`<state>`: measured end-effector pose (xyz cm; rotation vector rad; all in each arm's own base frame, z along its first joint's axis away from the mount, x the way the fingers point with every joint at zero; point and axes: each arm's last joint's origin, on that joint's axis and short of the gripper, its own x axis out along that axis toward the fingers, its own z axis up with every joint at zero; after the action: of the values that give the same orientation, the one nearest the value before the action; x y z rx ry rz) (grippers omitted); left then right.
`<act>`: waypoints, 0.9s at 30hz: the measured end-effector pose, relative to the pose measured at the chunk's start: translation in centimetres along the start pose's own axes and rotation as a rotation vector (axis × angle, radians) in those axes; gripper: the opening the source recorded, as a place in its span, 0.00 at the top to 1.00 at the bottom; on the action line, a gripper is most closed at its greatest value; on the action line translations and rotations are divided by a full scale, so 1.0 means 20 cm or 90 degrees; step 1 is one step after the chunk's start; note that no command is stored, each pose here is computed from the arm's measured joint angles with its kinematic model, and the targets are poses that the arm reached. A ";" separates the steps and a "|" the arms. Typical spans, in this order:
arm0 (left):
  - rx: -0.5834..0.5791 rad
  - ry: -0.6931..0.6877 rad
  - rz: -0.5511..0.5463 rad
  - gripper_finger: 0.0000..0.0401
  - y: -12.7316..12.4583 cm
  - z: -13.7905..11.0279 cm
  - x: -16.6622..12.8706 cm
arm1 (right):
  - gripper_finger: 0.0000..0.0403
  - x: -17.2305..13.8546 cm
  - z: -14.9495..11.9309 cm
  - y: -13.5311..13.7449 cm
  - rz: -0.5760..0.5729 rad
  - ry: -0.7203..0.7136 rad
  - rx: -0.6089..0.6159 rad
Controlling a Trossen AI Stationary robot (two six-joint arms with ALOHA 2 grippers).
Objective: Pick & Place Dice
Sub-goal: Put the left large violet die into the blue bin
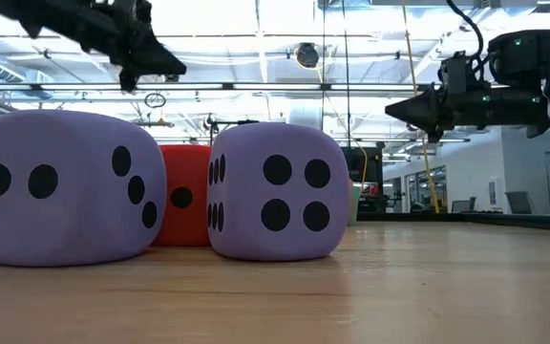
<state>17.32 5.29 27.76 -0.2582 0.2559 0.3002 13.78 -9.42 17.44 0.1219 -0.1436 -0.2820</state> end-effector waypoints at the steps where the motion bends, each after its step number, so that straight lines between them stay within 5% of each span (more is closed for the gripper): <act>1: 0.008 0.024 -0.002 1.00 -0.03 0.01 0.00 | 1.00 0.00 0.00 -0.01 -0.004 0.005 -0.006; 12: 0.068 0.200 -0.010 0.99 -0.45 0.06 0.06 | 1.00 0.00 -0.01 -0.01 -0.004 0.018 -0.050; 18: 0.055 0.285 -0.026 0.98 -0.67 -0.03 0.12 | 1.00 0.01 0.01 0.00 0.124 0.044 -0.024; 27: 0.020 0.442 -0.040 0.89 -0.85 -0.11 0.21 | 1.00 0.01 0.01 -0.02 0.068 0.041 0.063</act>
<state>26.25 -9.89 28.14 -0.3336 0.9354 0.1335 13.92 -9.83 17.59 0.2200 -0.1000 -0.1644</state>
